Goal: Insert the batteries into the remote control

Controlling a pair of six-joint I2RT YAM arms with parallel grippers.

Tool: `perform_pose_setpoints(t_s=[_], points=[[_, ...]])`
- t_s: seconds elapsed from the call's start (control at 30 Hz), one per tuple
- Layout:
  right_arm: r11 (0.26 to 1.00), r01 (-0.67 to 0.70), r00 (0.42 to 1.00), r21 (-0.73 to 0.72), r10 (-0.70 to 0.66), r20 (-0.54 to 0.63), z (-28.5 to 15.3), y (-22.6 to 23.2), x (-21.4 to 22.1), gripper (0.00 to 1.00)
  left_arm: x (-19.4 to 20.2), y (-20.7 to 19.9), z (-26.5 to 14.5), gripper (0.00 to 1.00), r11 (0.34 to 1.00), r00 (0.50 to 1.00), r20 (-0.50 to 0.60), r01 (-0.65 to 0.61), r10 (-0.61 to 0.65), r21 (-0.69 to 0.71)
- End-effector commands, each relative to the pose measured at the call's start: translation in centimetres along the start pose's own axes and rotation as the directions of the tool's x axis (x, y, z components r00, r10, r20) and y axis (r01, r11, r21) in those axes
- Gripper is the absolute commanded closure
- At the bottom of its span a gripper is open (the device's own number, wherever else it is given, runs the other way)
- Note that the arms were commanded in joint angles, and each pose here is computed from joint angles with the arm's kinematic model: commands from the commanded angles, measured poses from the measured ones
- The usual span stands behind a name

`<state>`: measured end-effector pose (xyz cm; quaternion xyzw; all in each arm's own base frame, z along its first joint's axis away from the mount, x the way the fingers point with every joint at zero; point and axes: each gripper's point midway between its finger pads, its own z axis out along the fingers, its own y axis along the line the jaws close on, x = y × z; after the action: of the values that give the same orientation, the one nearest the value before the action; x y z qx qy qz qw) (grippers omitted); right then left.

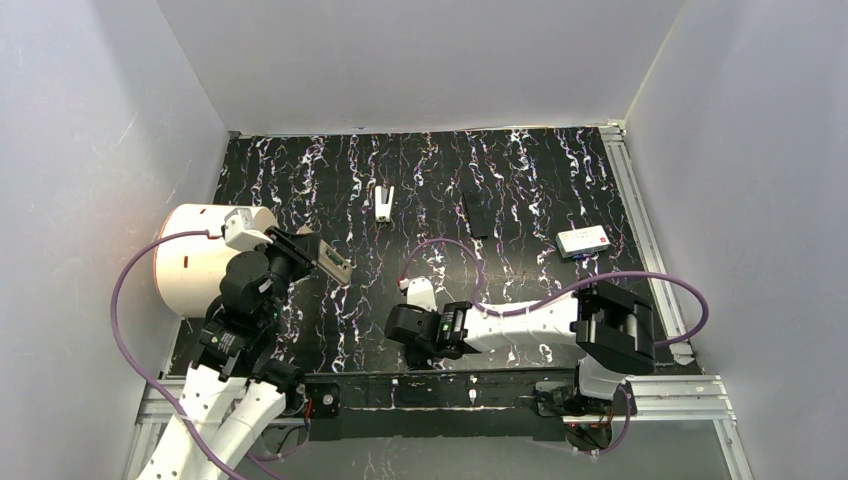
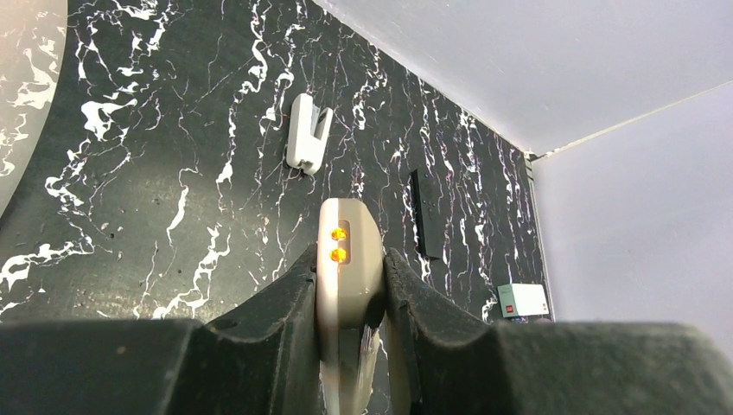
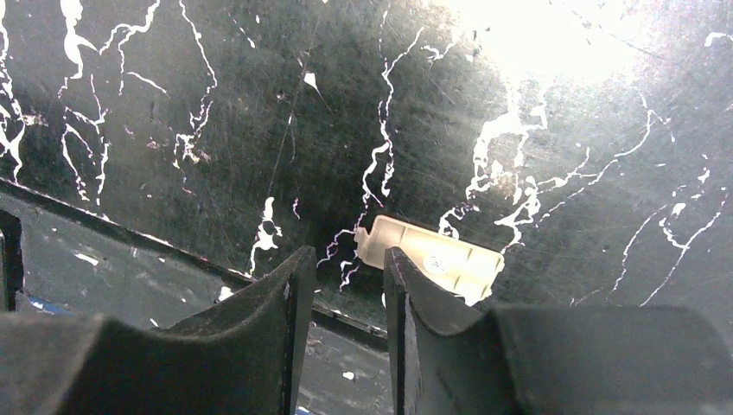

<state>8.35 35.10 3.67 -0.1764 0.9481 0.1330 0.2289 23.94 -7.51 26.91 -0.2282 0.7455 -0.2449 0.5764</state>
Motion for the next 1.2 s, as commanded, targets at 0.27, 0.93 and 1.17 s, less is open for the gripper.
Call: perform_pose_setpoints(t_s=[0.27,0.93,1.17], points=[[0.998,-0.032,0.999,0.048,0.031,0.025,0.2,0.6,-1.3,0.67,0.1,1.1,0.8,1.0,0.998,1.0,0.009,-0.029,0.029,-0.056],[0.994,-0.035,0.999,0.107,0.035,0.001,1.4,-0.4,-0.8,0.74,0.4,1.1,0.7,1.0,0.998,1.0,-0.004,-0.026,0.026,-0.052],[0.99,-0.03,0.999,0.138,0.033,-0.015,1.3,-1.0,-0.7,0.9,0.5,1.1,0.6,1.0,0.999,1.0,-0.009,-0.023,0.022,-0.048]])
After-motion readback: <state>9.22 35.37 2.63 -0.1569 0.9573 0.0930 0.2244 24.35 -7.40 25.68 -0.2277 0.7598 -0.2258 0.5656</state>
